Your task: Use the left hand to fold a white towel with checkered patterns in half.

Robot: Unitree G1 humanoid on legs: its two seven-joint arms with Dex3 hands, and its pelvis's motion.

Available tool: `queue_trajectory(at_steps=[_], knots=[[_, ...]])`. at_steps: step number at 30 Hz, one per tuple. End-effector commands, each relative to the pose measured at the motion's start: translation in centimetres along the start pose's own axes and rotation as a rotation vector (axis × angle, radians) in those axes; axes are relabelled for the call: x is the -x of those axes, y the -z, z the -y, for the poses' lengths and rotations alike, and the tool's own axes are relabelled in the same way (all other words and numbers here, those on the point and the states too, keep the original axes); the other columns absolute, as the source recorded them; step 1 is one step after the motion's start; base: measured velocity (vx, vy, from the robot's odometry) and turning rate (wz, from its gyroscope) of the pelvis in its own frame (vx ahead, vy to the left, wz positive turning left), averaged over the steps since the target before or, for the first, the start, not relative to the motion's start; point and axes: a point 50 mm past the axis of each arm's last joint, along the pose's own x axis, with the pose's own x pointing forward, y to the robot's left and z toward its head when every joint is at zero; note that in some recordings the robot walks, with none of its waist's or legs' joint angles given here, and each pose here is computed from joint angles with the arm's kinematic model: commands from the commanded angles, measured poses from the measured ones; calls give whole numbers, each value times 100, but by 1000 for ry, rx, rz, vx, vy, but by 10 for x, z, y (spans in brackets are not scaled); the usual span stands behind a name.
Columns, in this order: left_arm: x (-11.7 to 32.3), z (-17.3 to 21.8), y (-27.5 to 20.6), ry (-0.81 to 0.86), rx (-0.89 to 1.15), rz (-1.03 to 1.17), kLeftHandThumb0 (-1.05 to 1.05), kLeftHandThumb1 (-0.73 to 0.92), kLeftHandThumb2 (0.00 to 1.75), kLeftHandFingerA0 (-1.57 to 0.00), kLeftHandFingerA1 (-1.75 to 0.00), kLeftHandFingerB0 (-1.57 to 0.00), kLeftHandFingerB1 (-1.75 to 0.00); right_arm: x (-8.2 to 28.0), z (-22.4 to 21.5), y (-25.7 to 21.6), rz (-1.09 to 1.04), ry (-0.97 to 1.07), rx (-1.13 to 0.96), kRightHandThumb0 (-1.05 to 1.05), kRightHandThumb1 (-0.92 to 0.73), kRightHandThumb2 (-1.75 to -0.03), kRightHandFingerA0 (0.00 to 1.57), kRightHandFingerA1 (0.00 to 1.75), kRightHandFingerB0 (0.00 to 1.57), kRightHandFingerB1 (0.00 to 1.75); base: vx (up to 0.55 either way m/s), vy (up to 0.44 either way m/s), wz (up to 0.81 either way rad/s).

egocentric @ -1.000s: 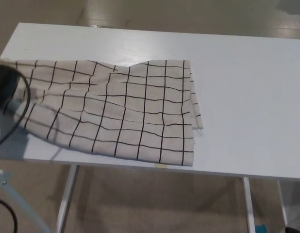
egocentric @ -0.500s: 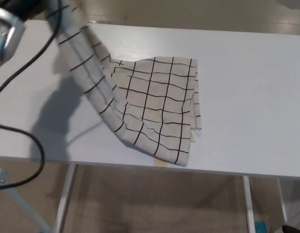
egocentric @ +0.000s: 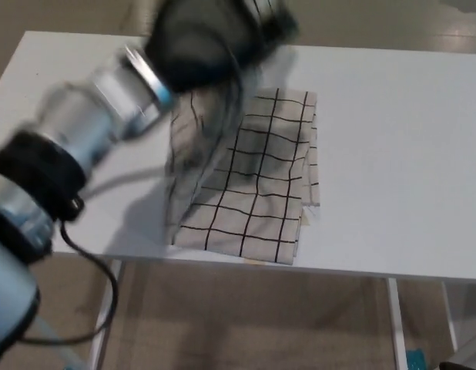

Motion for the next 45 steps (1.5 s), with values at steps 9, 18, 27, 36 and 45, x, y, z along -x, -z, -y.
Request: queue_trajectory(at_steps=[9,18,27,36,45], knots=[[54,67,-109,730,309,164,-62,55,58,-33,-36,-35,-32,2,4,-1,-5,-14,4,-45,-63,-59,61,47,65,48,0,0,0],[31,50,-106,887,529,7,-89,57,58,0,0,0,-15,4,7,1,-5,-16,48,-45,-63,-59,61,47,66,48,0,0,0],[5,21,-86,744,655,-34,-89,52,65,0,-2,0,0,4,7,3,-5,-5,49,-45,-63,-59,64,49,67,48,0,0,0],[-28,-45,-41,474,1010,-100,-82,45,87,0,0,0,-12,7,2,3,2,-1,59,-44,-63,-59,65,50,67,49,0,0,0],[-1,-130,37,180,1096,-115,-85,47,90,0,0,0,-10,8,2,7,-19,-8,25,-44,-61,-59,62,50,68,49,0,0,0]])
